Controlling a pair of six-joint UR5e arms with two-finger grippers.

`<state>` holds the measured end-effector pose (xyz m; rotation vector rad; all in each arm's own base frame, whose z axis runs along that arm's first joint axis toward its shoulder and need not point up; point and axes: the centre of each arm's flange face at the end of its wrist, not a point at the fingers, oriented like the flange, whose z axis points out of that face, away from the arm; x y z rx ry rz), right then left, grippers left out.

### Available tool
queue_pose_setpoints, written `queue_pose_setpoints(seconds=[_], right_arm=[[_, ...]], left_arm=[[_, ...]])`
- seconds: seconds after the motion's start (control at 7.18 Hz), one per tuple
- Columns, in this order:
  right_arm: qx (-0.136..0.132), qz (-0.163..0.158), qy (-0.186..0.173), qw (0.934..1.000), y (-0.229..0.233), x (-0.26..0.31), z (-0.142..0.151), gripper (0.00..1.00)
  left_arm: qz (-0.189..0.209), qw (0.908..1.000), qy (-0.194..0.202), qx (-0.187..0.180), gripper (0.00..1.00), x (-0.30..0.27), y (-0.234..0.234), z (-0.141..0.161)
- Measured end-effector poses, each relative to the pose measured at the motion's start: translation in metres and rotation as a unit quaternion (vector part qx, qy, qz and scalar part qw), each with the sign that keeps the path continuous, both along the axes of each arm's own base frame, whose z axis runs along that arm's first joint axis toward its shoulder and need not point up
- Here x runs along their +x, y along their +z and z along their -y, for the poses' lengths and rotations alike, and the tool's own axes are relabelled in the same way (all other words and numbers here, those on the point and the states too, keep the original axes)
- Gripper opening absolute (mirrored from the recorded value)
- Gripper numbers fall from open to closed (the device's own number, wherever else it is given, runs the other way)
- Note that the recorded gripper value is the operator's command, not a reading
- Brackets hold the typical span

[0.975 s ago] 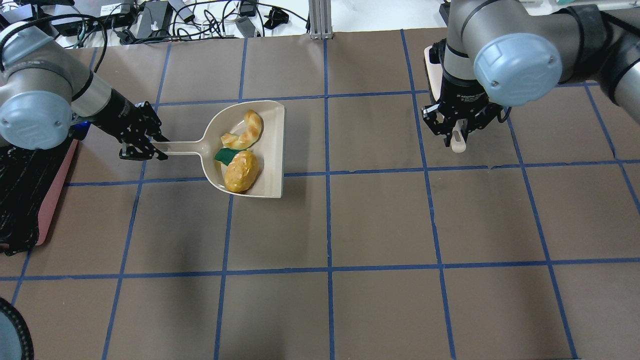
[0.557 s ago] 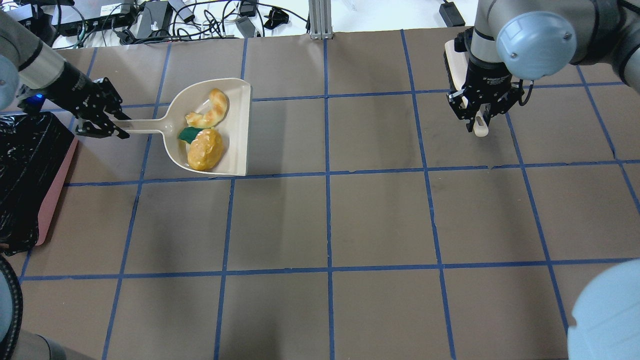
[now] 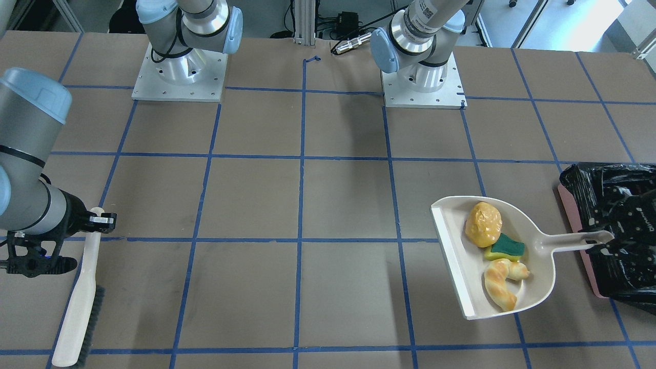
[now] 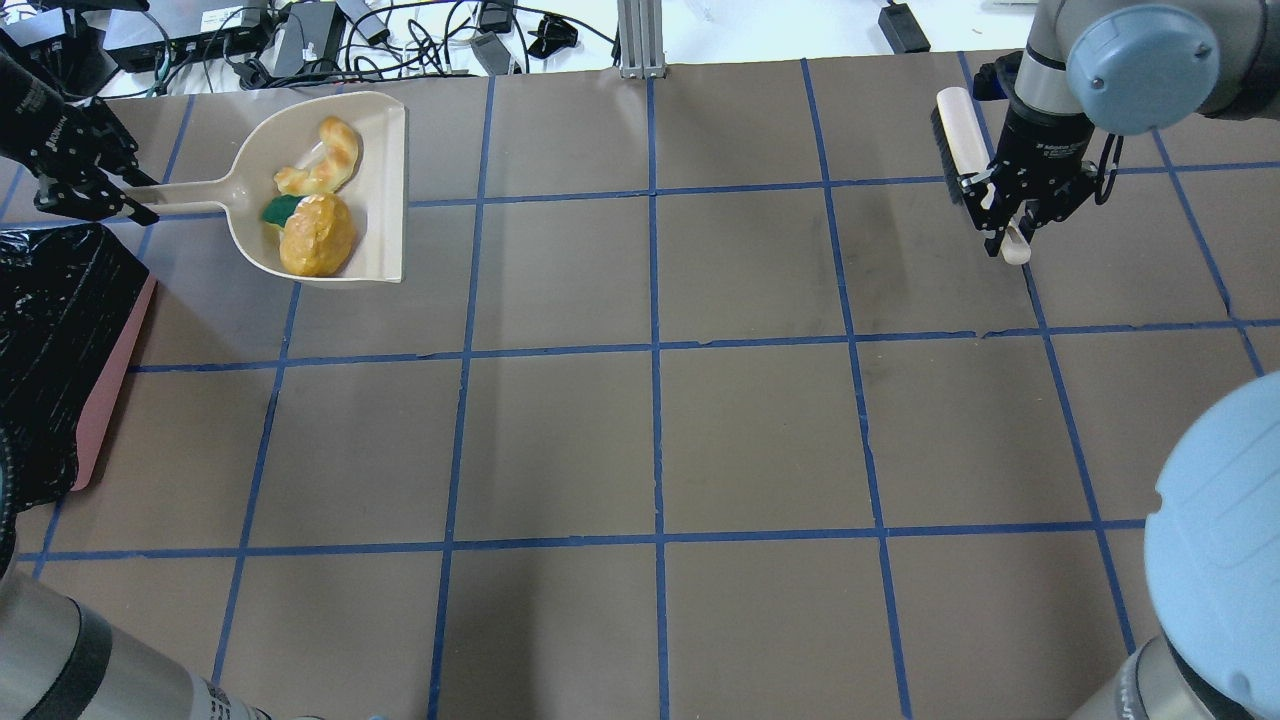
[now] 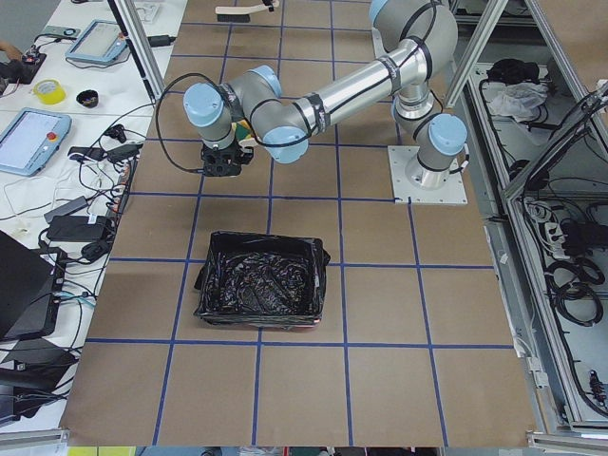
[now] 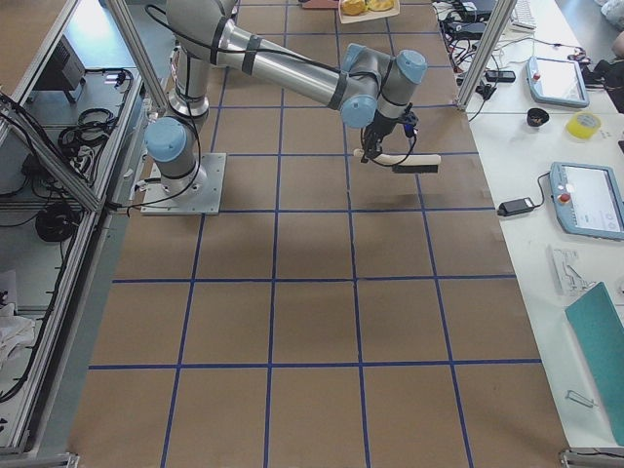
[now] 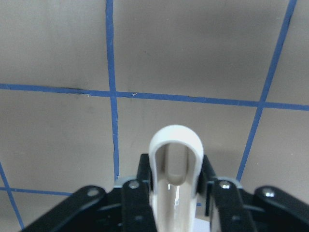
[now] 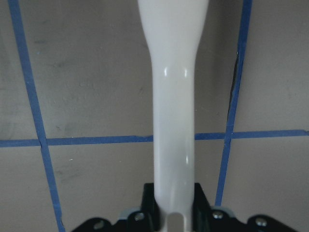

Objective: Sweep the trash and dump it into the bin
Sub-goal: 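Carry the dustpan toward the bin with the left gripper while the right withdraws, then tip the dustpan over the black bin with the left gripper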

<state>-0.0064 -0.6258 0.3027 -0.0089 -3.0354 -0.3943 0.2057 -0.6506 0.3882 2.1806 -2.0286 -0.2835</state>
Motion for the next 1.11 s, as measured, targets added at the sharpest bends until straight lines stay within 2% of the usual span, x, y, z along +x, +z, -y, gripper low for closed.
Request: queue_pose_setpoints(seconds=[0.28, 0.7, 1.11], right_arm=[[0.026, 0.009, -0.013, 0.9995, -0.035, -0.022, -0.020, 0.00], [0.016, 0.017, -0.003, 0.9997, -0.055, -0.050, -0.039, 0.00], [0.007, 0.015, 0.021, 0.9996, -0.067, -0.048, -0.057, 0.00]], left_arm=[[0.009, 0.9997, 0.016, 0.018, 0.00, 0.055, 0.013, 0.018], [0.039, 0.9973, 0.037, 0.051, 0.00, 0.147, 0.017, 0.013], [0.050, 0.9970, 0.044, 0.040, 0.00, 0.213, 0.025, -0.008]])
